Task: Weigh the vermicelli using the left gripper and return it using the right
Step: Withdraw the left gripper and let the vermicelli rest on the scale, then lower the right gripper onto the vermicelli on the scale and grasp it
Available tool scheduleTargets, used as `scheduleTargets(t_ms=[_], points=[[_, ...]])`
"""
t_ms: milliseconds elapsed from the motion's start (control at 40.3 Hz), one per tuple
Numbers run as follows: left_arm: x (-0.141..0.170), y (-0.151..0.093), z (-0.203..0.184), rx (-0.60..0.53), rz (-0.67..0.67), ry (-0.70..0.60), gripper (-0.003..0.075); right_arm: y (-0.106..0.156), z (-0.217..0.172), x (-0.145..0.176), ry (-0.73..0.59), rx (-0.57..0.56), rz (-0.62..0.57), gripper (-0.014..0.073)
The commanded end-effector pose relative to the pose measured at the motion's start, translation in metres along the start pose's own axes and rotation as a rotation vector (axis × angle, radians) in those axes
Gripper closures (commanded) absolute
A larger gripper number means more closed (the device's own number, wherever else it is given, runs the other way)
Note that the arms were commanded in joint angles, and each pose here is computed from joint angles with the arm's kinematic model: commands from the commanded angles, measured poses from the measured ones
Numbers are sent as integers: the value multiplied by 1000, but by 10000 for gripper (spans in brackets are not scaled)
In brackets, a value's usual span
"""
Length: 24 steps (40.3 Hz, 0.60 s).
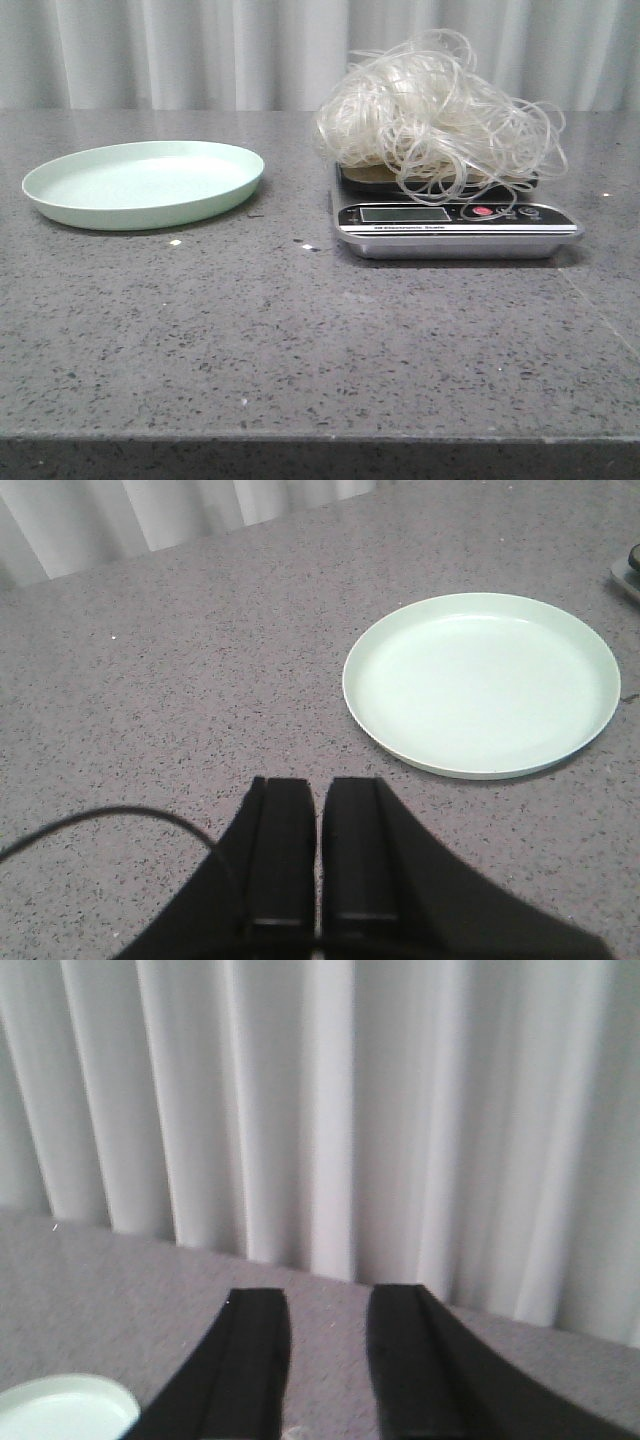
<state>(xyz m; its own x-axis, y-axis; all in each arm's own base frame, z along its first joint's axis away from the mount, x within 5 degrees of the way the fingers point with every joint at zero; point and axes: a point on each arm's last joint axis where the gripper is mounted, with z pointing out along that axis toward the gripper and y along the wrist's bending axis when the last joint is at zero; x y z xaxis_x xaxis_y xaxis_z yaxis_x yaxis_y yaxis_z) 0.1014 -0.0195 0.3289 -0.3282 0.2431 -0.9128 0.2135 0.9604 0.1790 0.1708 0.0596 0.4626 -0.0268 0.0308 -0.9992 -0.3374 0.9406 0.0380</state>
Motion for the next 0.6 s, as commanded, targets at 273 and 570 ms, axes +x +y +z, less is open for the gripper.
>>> scheduleTargets(t_ms=[273, 570], points=[[-13, 1, -4, 4, -2, -93, 575, 42, 88, 36, 286, -172, -120, -18], [-13, 1, -4, 3, -2, -92, 575, 51, 127, 86, 509, -202, -190, -18]])
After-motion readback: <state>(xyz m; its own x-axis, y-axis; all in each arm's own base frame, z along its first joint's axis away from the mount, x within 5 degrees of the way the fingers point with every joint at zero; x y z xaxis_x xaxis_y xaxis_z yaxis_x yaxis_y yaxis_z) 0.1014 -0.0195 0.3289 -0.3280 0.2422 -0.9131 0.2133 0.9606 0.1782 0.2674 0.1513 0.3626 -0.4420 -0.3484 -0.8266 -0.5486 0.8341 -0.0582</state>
